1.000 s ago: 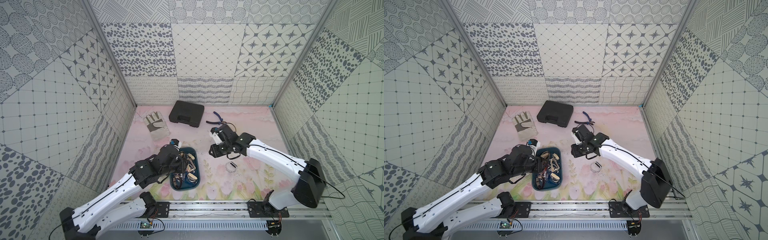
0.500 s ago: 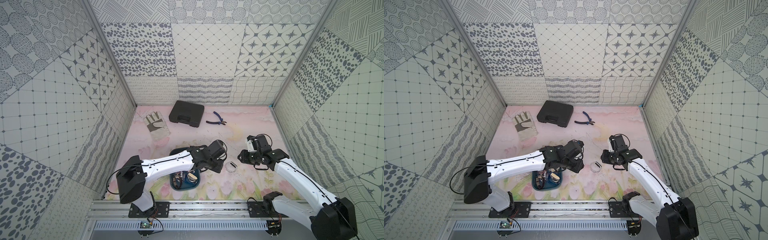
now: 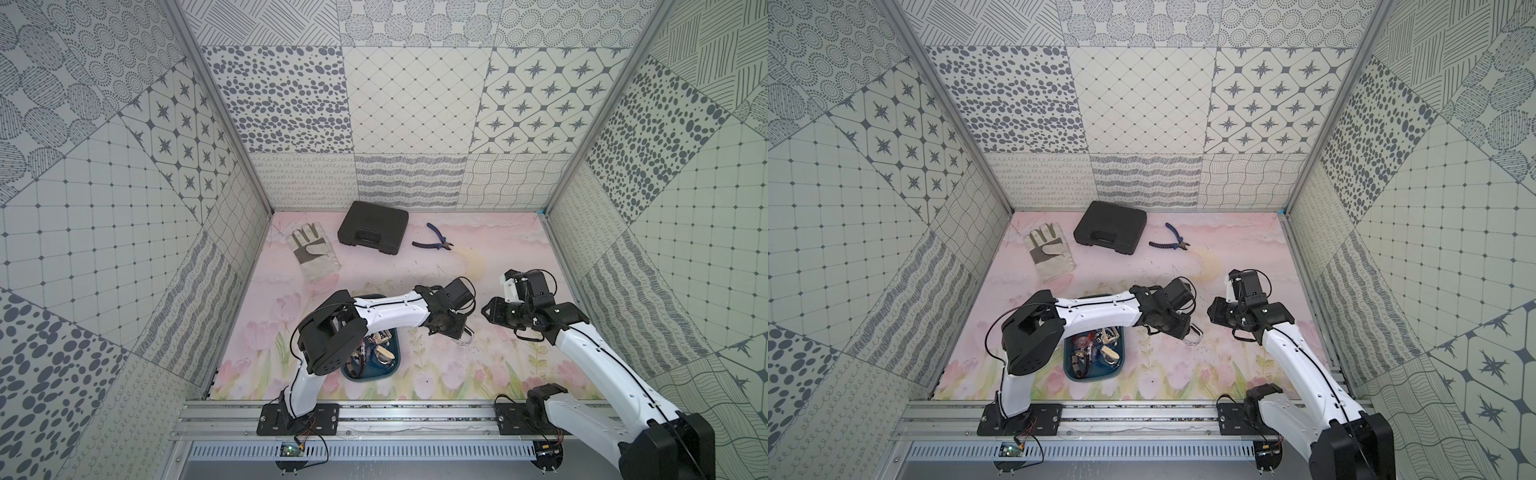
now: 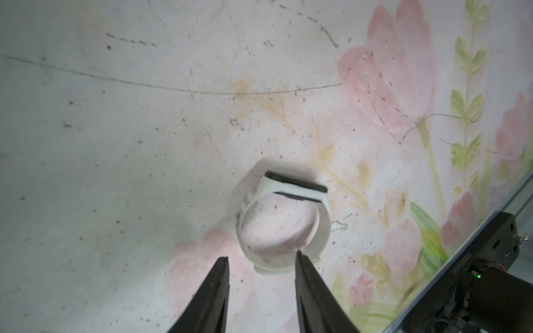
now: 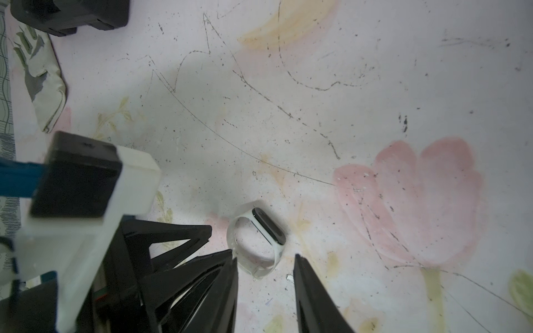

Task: Put the watch into the storage box
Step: Pick up the watch at the center of the board.

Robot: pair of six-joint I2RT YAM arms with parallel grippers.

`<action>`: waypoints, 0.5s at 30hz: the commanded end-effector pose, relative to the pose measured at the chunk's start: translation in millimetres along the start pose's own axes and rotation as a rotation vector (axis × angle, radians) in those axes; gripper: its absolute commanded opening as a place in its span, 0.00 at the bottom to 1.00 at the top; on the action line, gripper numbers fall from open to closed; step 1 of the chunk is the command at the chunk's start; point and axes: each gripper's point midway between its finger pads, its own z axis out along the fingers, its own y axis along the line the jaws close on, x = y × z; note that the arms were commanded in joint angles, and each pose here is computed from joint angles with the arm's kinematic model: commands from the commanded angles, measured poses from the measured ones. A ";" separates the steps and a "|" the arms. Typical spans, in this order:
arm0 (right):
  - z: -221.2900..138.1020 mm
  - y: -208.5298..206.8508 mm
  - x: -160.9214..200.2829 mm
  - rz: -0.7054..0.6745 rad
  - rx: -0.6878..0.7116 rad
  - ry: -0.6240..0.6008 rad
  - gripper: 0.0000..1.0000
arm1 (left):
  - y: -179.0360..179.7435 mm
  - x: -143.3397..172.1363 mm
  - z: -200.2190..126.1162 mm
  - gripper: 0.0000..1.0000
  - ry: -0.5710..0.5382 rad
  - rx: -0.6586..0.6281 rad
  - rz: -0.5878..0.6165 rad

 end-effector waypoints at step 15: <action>-3.1 9.6 -6.1 -0.026 -0.057 -0.037 0.37 | 20.9 -5.9 27.8 0.32 0.055 -0.077 0.024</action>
